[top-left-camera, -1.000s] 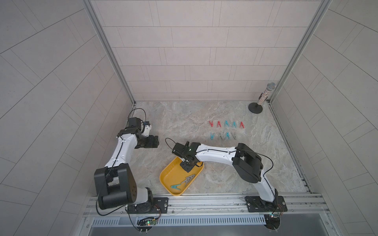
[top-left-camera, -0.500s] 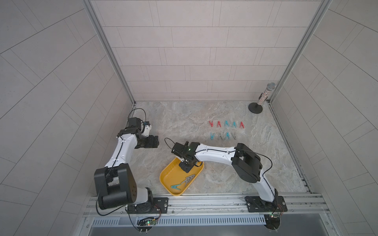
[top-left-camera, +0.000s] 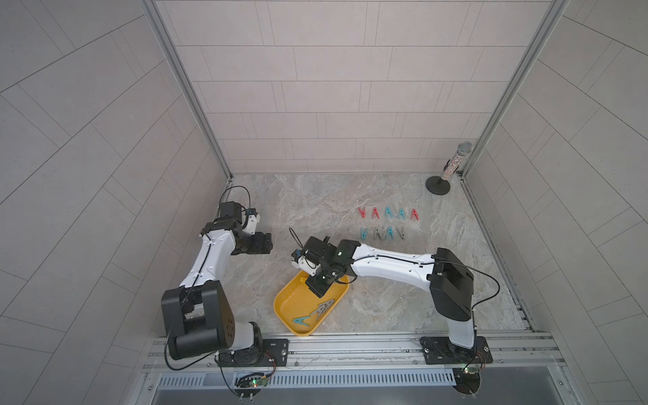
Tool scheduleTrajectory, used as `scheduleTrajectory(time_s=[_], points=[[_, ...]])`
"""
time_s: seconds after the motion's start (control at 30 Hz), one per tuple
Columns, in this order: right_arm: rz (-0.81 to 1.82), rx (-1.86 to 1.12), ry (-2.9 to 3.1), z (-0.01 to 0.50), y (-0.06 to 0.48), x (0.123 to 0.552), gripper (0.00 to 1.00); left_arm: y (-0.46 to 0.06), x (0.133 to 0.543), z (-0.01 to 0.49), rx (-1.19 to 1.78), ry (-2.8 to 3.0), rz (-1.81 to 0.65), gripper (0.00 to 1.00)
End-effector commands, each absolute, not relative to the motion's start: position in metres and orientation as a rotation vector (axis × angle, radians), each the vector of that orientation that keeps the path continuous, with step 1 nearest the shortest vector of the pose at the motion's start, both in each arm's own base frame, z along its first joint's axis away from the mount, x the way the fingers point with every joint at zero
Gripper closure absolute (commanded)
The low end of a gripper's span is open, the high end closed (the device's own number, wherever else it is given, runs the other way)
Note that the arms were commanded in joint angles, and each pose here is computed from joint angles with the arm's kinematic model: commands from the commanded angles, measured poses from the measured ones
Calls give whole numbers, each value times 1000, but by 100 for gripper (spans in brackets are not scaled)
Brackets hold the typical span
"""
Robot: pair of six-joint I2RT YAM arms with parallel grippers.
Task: Take the clothespins out of the storage box
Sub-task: Pick up the clothespin from the storage box.
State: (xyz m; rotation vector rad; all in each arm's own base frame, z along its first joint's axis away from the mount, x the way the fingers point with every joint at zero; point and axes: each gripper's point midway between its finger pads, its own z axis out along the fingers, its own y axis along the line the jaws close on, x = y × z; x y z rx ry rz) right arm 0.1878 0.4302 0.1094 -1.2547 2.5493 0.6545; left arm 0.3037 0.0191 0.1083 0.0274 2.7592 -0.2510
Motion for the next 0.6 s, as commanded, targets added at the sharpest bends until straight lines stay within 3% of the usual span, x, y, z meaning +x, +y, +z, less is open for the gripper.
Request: scheduleTrajectory(time_s=[0.0,0.27,0.57], points=[[753,-1176,2491,134,430,194,100,17,303,111,37,2751,-255,5],[755,-877,2445,157,398,232,100,8,301,112,66,2745,-326,5],[613,-306,2567,136,295,298,100,-4,298,115,101,2735,-417,5]])
